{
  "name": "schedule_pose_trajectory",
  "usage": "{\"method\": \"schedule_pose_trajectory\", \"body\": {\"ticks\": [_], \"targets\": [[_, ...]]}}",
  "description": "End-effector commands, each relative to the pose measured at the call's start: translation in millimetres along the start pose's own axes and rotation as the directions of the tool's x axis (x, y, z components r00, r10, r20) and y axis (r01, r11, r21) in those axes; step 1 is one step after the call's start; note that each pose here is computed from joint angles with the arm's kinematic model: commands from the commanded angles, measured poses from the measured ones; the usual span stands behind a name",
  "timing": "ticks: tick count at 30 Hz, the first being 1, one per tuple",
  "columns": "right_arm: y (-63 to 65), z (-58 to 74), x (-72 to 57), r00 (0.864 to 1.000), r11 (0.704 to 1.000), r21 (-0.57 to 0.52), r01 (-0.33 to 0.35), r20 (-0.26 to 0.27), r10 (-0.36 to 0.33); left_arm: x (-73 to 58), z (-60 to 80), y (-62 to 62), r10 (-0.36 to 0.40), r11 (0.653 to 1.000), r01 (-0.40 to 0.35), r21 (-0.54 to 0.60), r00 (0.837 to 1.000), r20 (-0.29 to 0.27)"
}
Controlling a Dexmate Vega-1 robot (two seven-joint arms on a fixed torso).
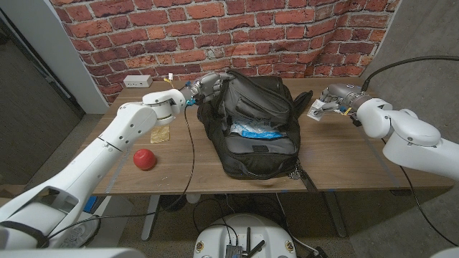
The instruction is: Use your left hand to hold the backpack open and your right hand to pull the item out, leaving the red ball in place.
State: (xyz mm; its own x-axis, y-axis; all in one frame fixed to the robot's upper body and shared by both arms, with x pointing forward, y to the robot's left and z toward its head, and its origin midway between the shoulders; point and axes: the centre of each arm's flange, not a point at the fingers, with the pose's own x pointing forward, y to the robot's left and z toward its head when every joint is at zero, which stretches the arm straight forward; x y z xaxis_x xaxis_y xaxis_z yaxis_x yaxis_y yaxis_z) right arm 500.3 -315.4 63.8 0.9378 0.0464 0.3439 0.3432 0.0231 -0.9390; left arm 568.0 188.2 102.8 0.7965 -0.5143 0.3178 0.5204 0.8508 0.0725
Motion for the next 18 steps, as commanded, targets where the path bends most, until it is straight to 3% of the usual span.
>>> {"method": "schedule_pose_trajectory", "body": {"ticks": [1,11,18], "targets": [[0.7,3.2,3.3,1.000,1.000,-0.003,0.004,0.002,-0.004,-2.4,7.2,8.6,-0.053,0.998,0.054,0.031,0.998,-0.015],[-1.6,5.9,3.9,1.000,1.000,-0.010,0.011,0.004,-0.011,-2.6,14.4,19.2,-0.119,0.990,0.120,0.074,0.993,-0.025],[-2.7,7.3,3.9,1.000,1.000,-0.013,0.011,0.003,-0.011,-4.5,16.4,26.0,-0.157,0.985,0.156,0.074,0.988,0.000]]}}
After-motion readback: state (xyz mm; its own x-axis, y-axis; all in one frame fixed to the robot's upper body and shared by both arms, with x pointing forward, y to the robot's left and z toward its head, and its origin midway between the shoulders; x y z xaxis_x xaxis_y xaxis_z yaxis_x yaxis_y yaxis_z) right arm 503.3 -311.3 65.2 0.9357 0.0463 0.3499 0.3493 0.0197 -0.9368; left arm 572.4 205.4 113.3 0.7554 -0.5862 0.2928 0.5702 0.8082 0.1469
